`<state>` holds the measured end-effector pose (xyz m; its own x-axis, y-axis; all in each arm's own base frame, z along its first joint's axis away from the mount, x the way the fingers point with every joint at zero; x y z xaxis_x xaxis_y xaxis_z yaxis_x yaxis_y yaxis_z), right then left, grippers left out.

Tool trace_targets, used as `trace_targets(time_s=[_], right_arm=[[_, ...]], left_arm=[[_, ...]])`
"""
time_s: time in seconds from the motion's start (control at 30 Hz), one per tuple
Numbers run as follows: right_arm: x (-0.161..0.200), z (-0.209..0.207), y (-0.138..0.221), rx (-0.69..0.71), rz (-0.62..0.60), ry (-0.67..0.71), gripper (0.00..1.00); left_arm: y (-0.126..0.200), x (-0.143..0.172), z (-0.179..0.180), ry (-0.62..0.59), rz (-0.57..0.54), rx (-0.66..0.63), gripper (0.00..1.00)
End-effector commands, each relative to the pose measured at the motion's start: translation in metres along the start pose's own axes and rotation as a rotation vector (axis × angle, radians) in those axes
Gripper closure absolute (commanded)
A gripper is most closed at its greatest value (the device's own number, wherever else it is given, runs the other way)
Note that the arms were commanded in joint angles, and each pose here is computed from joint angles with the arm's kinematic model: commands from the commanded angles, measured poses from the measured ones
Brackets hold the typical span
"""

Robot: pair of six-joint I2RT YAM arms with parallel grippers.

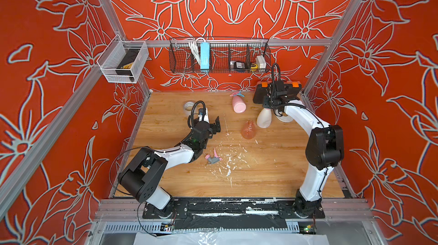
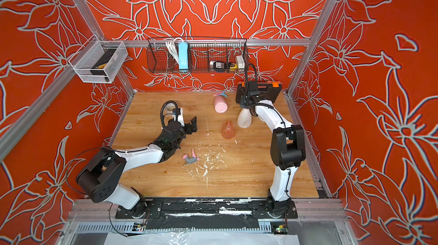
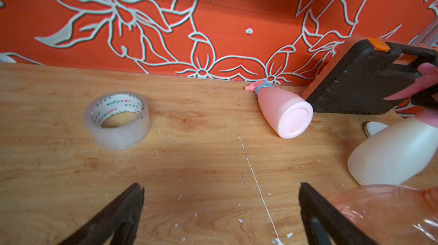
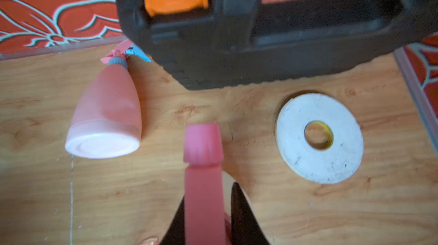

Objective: Attach spray nozzles to spray bottles
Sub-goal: Place the spray bottle at the center of the board.

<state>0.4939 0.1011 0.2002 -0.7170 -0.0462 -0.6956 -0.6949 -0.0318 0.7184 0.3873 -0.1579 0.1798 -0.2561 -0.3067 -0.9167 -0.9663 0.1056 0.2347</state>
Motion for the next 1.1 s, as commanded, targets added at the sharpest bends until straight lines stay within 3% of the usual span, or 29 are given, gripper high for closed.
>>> trace_targets(time_s=[0.0, 0.2, 0.33, 0.43, 0.6, 0.73, 0.87, 1.07], right_arm=[[-0.002, 0.001, -0.004, -0.015, 0.010, 0.025, 0.92], [0.003, 0.001, 0.005, -0.026, -0.004, 0.023, 0.72], [0.003, -0.001, 0.014, -0.024, -0.013, 0.028, 0.50], [0.001, 0.000, 0.023, -0.031, -0.019, 0.032, 0.42], [-0.004, 0.004, 0.046, -0.058, -0.038, 0.041, 0.39], [-0.005, 0.014, 0.084, -0.080, -0.051, 0.090, 0.37], [0.012, 0.049, 0.121, -0.154, -0.067, 0.190, 0.36], [0.051, 0.101, 0.104, -0.269, -0.071, 0.255, 0.39]], left_arm=[[-0.003, -0.006, 0.000, 0.071, 0.001, 0.003, 0.02], [-0.002, -0.010, 0.006, 0.103, 0.004, -0.016, 0.07], [0.000, -0.016, 0.014, 0.157, 0.001, -0.034, 0.07], [0.001, -0.018, 0.019, 0.186, 0.005, -0.036, 0.07], [0.002, -0.018, 0.025, 0.198, 0.017, -0.039, 0.07], [0.004, -0.018, 0.029, 0.202, 0.017, -0.047, 0.07], [0.004, -0.015, 0.035, 0.221, 0.037, -0.051, 0.08], [0.007, -0.009, 0.036, 0.247, 0.047, -0.021, 0.12]])
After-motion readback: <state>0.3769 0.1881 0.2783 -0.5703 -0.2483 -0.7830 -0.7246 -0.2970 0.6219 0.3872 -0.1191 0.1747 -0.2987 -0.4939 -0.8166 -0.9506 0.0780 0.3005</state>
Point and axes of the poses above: each gripper's point midway between its finger pads, its own y axis back along the fingers, its own z axis along the line the jaws close on, x = y × z, the point moved 3 cm from there along y, back along the fingers, and after that the axes turned 8 degrees about y, right-handed, at the moved point
